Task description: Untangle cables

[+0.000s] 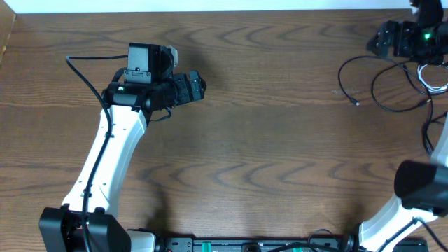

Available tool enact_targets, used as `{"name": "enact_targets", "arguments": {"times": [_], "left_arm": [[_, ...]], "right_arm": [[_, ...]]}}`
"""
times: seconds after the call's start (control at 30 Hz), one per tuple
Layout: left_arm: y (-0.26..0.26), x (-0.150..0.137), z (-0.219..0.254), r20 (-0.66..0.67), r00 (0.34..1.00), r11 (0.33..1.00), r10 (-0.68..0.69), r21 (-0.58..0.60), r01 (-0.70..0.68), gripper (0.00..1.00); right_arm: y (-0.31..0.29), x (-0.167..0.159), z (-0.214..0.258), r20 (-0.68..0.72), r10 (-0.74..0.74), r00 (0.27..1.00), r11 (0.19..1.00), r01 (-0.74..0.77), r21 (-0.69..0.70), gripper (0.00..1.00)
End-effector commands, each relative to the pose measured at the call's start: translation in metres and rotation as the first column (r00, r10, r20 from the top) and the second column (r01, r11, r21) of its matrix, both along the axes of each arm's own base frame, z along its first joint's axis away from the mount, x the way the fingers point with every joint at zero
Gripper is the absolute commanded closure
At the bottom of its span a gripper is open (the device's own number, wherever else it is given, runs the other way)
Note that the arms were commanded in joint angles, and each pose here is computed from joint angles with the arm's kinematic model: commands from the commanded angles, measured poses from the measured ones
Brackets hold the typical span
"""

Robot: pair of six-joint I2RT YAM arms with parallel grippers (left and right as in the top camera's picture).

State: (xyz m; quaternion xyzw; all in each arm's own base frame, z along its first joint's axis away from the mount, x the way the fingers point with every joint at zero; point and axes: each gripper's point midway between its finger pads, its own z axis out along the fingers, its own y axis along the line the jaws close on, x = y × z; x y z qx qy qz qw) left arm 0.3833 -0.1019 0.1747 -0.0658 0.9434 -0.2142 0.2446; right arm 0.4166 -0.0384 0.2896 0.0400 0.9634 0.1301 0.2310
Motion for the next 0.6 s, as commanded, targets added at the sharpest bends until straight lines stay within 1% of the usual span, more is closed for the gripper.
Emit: {"name": "enact_targets", "arguments": {"times": [0.0,0.2,0.23,0.27,0.3,0.33,0.37,0.4,0.43,0.57], "left_arm": [[0.002,0.001,0.001,0.002,1.000,1.000,0.005,0.005,-0.005,0.02],[0.002,0.001,0.001,0.002,1.000,1.000,0.004,0.005,-0.004,0.02],[0.002,0.001,0.001,0.002,1.000,1.000,0.004,0.006,-0.005,0.02],[0.002,0.001,0.001,0.002,1.000,1.000,0.005,0.005,-0.005,0.02],[0.002,0.001,0.001,0.002,1.000,1.000,0.005,0.005,-0.005,0.02],[0.002,0.001,0.001,0.002,1.000,1.000,0.005,0.006,-0.005,0.02],[0.002,0.001,0.001,0.002,1.000,1.000,0.005,0.005,-0.005,0.02],[0.002,0.001,0.001,0.002,1.000,1.000,0.005,0.006,-0.005,0.02],[0.002,0.001,0.001,0.002,1.000,1.000,0.005,0.006,-0.005,0.02],[0.002,0.001,0.001,0.002,1.000,1.000,0.004,0.006,-0.005,0.02]], "right_arm": [[0.023,-0.035,0.051,0.112,0.067,0.991,0.998,-0.066,-0.011,0.01],[0.038,-0.090,0.070,0.063,0.038,0.997,0.999,-0.040,0.036,0.01],[0.039,-0.093,0.074,0.074,0.037,0.997,0.999,-0.040,0.032,0.06],[0.038,-0.096,0.077,0.087,0.033,0.996,0.999,-0.035,0.023,0.21],[0.036,-0.099,0.079,0.094,0.027,0.995,1.000,-0.027,0.009,0.31],[0.035,-0.101,0.081,0.099,0.023,0.995,1.000,-0.024,0.003,0.33],[0.034,-0.104,0.084,0.107,0.019,0.994,1.000,-0.019,-0.008,0.31],[0.032,-0.106,0.085,0.112,0.015,0.994,1.000,-0.013,-0.020,0.17],[0.030,-0.108,0.086,0.115,0.009,0.993,0.999,-0.005,-0.033,0.01],[0.028,-0.110,0.088,0.122,0.003,0.992,0.999,0.003,-0.048,0.01]]}}
